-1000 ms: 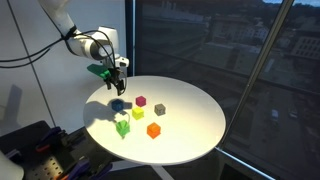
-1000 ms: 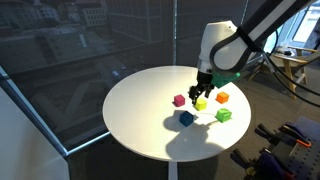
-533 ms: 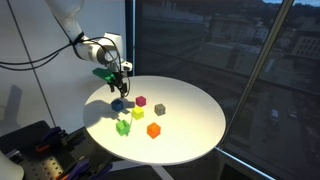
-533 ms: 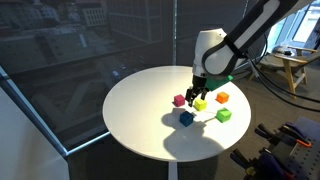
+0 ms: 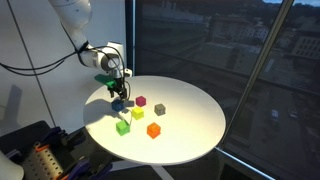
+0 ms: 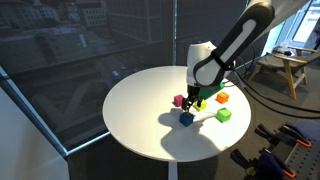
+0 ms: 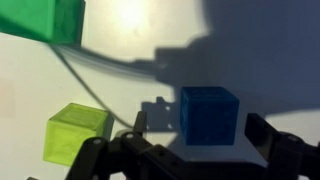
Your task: Put the blue block onto the yellow one
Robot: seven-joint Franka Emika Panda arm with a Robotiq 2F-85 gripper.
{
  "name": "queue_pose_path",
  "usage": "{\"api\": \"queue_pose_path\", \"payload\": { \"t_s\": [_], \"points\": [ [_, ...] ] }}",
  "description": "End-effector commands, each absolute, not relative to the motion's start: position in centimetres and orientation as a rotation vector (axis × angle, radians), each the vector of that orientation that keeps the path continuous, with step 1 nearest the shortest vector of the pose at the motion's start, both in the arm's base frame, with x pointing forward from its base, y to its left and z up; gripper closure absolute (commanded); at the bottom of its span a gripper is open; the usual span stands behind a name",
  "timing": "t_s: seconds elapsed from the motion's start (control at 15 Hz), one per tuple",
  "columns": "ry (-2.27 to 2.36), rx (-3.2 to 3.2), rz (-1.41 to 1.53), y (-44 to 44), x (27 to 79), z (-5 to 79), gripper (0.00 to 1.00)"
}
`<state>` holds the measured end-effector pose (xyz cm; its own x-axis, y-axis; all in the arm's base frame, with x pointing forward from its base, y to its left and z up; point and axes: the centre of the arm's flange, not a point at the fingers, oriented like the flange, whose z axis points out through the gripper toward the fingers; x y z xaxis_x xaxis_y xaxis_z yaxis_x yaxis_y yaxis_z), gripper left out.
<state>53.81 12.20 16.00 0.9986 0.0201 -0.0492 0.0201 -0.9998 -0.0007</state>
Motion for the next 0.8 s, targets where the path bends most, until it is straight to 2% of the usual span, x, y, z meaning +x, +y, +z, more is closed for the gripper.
{"api": "queue_pose_path", "payload": {
  "t_s": [0.0, 0.73],
  "points": [
    [-0.052, -3.160, 0.125, 13.8, 55.1, 15.4, 0.00],
    [-0.085, -3.181, 0.164, 14.9, 56.6, 12.7, 0.00]
  ]
}}
